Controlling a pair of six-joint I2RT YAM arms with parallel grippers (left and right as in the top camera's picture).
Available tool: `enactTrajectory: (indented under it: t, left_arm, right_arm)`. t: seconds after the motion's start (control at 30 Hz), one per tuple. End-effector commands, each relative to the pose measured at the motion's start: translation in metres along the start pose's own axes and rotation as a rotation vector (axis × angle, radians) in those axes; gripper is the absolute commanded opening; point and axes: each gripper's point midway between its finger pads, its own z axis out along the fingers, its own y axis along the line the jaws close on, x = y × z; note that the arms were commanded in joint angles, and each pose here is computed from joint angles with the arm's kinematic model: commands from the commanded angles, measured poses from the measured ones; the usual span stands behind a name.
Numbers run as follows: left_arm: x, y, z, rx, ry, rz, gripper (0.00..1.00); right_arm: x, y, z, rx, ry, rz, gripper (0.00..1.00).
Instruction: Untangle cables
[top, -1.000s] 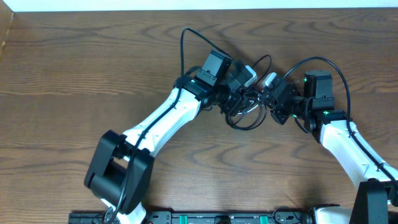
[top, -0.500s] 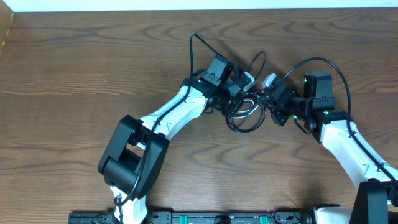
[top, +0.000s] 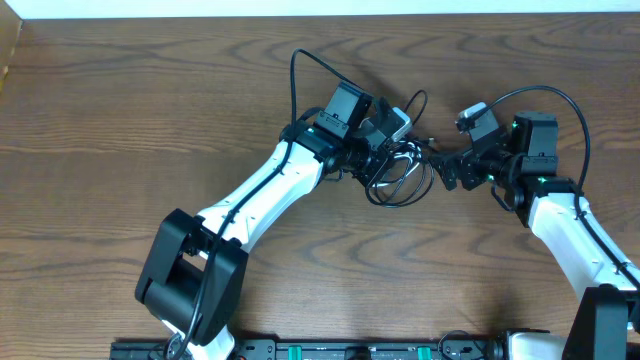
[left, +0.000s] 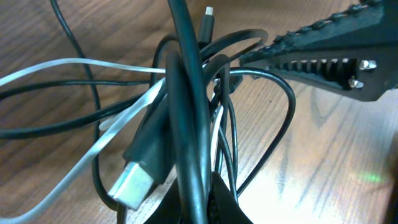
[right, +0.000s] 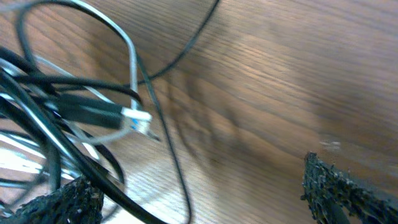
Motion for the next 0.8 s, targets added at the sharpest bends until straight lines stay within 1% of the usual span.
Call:
enactTrajectory:
  t: [0.0,0.03,0.2,0.3,0.43,0.5,0.63,0.77]
  left_arm:
    - [-0.002,-0.006,-0.005,0.021,-0.008,-0.003,0.08]
    - [-0.001,-0.005,-0.005,0.013,-0.004,0.000,0.08]
    - [0.007,0.025,-0.008,-0.160,0.036,-0.009,0.08]
    - [0.008,0.033,-0.009,-0.207,0.042,-0.009,0.08]
    - [0.010,0.043,-0.012,-0.268,0.047,-0.042,0.08]
    - [0.009,0.042,-0.012,-0.265,0.044,-0.054,0.08]
    - [0.009,0.037,-0.010,-0.234,0.037,-0.084,0.08]
    - [0.002,0.002,-0.006,-0.024,0.010,-0.081,0.08]
  right_arm:
    - [-0.007,0.019,-0.002,-0.119,-0.035,0.089,0.99]
    - [-0.010,0.025,-0.004,-0.154,-0.051,0.085,0.99]
    - [-0.045,0.073,-0.031,-0.445,-0.203,0.046,0.99]
    - [-0.050,0.084,-0.041,-0.511,-0.228,0.034,0.99]
    - [-0.052,0.086,-0.043,-0.523,-0.237,0.028,0.99]
    - [-0.053,0.091,-0.046,-0.551,-0.244,0.024,0.99]
    - [-0.056,0.109,-0.059,-0.678,-0.277,-0.007,0.99]
    - [-0.052,0.117,-0.060,-0.700,-0.285,-0.071,0.99]
